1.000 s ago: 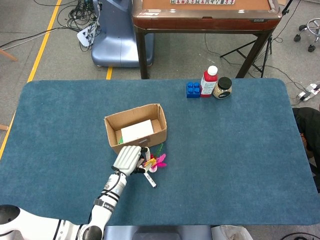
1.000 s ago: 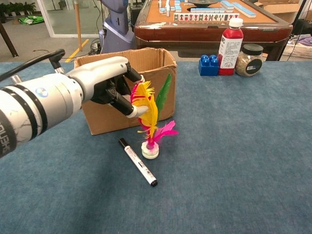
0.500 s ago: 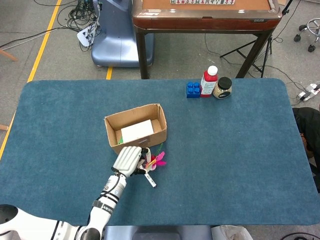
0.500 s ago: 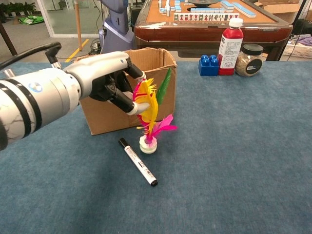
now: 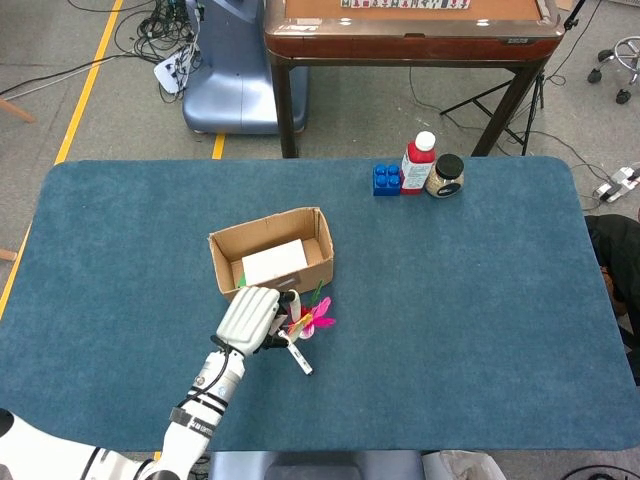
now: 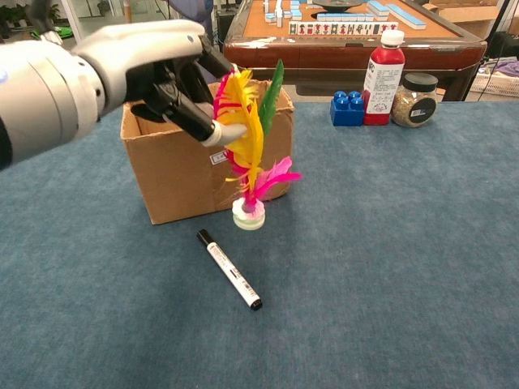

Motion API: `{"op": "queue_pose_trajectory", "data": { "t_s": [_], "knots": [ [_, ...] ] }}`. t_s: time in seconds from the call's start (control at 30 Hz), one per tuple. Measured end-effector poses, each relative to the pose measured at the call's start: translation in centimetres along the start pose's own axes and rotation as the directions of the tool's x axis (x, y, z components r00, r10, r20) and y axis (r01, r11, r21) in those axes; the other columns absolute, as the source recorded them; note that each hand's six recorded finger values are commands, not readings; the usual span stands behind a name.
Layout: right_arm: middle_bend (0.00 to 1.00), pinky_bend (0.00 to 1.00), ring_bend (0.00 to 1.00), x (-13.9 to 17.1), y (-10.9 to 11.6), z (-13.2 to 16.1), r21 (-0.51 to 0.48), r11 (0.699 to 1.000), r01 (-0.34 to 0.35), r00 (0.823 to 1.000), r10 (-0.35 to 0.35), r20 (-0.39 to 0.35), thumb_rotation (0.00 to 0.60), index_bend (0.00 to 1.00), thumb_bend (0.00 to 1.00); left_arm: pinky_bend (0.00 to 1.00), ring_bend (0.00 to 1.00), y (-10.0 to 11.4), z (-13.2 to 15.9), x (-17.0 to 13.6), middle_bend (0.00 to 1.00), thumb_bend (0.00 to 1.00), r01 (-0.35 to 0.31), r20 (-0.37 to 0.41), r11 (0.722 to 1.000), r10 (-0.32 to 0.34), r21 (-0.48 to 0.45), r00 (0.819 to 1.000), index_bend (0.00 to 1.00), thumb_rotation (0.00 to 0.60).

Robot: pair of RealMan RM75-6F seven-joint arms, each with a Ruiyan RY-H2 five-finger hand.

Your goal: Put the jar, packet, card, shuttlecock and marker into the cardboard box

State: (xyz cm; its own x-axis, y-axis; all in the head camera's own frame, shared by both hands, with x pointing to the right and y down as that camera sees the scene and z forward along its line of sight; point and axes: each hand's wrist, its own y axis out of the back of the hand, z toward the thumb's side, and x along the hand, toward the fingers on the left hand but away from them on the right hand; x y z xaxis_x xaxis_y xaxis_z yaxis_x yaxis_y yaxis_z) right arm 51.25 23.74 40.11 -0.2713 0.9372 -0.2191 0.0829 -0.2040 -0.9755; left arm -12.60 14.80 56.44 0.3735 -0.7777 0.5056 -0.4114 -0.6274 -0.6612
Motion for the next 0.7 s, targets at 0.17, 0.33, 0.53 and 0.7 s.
{"op": "queue_pose_trajectory", "data": {
  "t_s": [0.17,0.33,0.53,0.7],
  "knots": [
    [0.35,0.39,0.26,-0.1,-0.2,0.1,0.005,1.0,-0.005,1.0,0.005,-0.001,0.6,0.26,0.19,1.0,1.0,2.8,0.7,-0.2,1.0,0.36,-0.056,0.009,0.998,0.056,0.012,0.998,0.66,0.6],
    [0.35,0.39,0.26,-0.1,-0.4,0.2,0.009,1.0,-0.01,1.0,0.01,-0.001,0.6,0.26,0.19,1.0,1.0,5.1,1.0,-0.1,1.0,0.36,-0.105,0.01,0.994,0.105,0.021,0.994,0.66,0.6],
    [0.35,0.39,0.26,-0.2,-0.4,0.2,0.01,1.0,-0.012,1.0,0.012,0.002,0.6,0.26,0.19,1.0,1.0,7.8,1.2,0.4,1.0,0.36,-0.152,-0.001,0.988,0.152,0.028,0.988,0.66,0.6],
    [0.35,0.39,0.26,-0.2,-0.5,0.1,0.01,1.0,-0.016,1.0,0.016,0.003,0.6,0.26,0.19,1.0,1.0,10.2,1.3,1.0,1.0,0.36,-0.191,-0.01,0.981,0.191,0.036,0.982,0.66,0.6]
  ]
}}
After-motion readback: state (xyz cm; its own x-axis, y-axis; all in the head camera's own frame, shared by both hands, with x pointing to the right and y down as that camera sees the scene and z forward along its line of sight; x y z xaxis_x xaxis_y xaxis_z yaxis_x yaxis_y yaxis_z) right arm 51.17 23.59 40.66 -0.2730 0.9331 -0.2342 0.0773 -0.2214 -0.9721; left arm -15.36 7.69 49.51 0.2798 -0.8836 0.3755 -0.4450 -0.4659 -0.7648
